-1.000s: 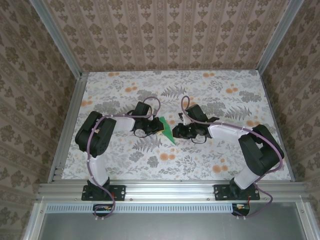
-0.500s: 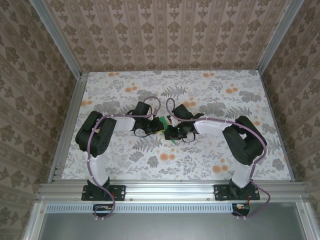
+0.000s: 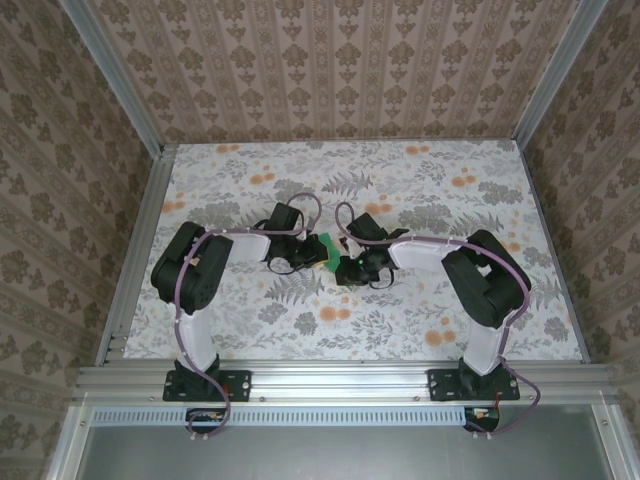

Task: Fold a paper plane with a square sheet of paper (pick it up from the middle)
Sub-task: Fold the wing for the fifth time at the center of the table.

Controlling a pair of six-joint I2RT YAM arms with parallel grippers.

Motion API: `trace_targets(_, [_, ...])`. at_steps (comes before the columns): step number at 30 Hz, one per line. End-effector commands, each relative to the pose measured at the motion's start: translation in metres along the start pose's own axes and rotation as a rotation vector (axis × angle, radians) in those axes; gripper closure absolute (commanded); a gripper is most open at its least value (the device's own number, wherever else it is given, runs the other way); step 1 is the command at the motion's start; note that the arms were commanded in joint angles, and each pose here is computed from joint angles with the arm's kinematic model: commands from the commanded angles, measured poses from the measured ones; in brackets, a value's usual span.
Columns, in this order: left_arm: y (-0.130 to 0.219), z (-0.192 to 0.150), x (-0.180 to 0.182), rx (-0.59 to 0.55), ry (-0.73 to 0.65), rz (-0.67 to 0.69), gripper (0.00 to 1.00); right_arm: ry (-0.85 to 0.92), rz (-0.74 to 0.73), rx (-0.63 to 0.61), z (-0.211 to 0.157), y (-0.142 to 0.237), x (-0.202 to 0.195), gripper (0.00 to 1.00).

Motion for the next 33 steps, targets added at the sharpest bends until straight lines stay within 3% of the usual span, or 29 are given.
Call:
trace_targets(1, [-0.012, -0.010, 0.042, 0.029, 0.052, 0.145, 0.89, -0.046, 0.035, 0.044, -0.016, -0.008, -0.011, 0.84])
trace_targets(11, [-0.013, -0.011, 0.043, 0.032, 0.054, 0.148, 0.89, 0.016, 0.171, -0.058, 0.016, 0.026, 0.026, 0.83])
trace_targets(24, [-0.014, -0.011, 0.042, 0.039, 0.054, 0.151, 0.89, 0.018, 0.062, 0.044, 0.020, -0.001, 0.014, 0.84])
trace_targets(33, [-0.012, -0.012, 0.052, 0.037, 0.086, 0.200, 0.90, 0.000, 0.016, 0.107, -0.004, -0.007, -0.004, 0.84])
Point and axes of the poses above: each hand's point on the last joint's axis, 136 mm out from that joint toward the fingers, its own y axis back along the fingers, its own x axis along the line the jaws close on, z = x × y, the point moved 2 cm from there along y, back along the fingers, and after that the axes turned 4 degrees about y, right-handed, at the moved point
